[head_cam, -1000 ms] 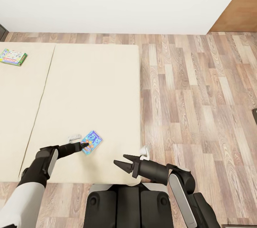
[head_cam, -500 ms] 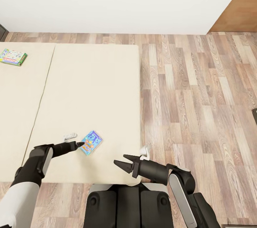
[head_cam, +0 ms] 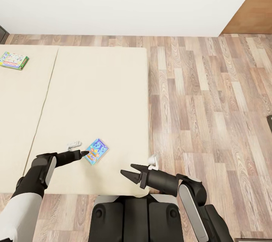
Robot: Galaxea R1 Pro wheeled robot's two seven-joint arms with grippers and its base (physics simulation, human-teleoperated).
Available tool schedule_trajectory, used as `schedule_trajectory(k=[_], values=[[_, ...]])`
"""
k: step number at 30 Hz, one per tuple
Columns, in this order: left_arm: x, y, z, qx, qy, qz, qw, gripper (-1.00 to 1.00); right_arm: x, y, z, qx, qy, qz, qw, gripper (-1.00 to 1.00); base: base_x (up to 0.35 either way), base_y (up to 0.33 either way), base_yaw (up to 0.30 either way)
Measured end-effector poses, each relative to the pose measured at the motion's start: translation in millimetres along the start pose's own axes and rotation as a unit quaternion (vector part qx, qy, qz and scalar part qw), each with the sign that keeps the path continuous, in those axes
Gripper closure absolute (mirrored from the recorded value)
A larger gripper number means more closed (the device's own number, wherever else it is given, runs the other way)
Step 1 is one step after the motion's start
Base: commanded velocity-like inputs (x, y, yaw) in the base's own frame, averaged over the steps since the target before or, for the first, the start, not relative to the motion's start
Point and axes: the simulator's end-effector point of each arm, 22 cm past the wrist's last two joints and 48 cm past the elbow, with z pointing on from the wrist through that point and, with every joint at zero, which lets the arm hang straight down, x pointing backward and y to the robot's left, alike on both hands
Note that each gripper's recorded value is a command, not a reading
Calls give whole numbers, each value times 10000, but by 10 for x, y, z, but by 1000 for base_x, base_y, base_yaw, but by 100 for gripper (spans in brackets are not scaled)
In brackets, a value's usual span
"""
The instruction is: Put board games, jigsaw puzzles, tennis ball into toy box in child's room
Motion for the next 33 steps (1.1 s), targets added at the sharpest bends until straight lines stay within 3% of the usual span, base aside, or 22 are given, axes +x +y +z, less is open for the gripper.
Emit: schedule_trajectory(k=[33], values=[[-3, -67, 131, 66, -181, 108, 9998, -100, 70, -104, 19, 35, 45, 125, 9999, -100, 0, 0, 0]])
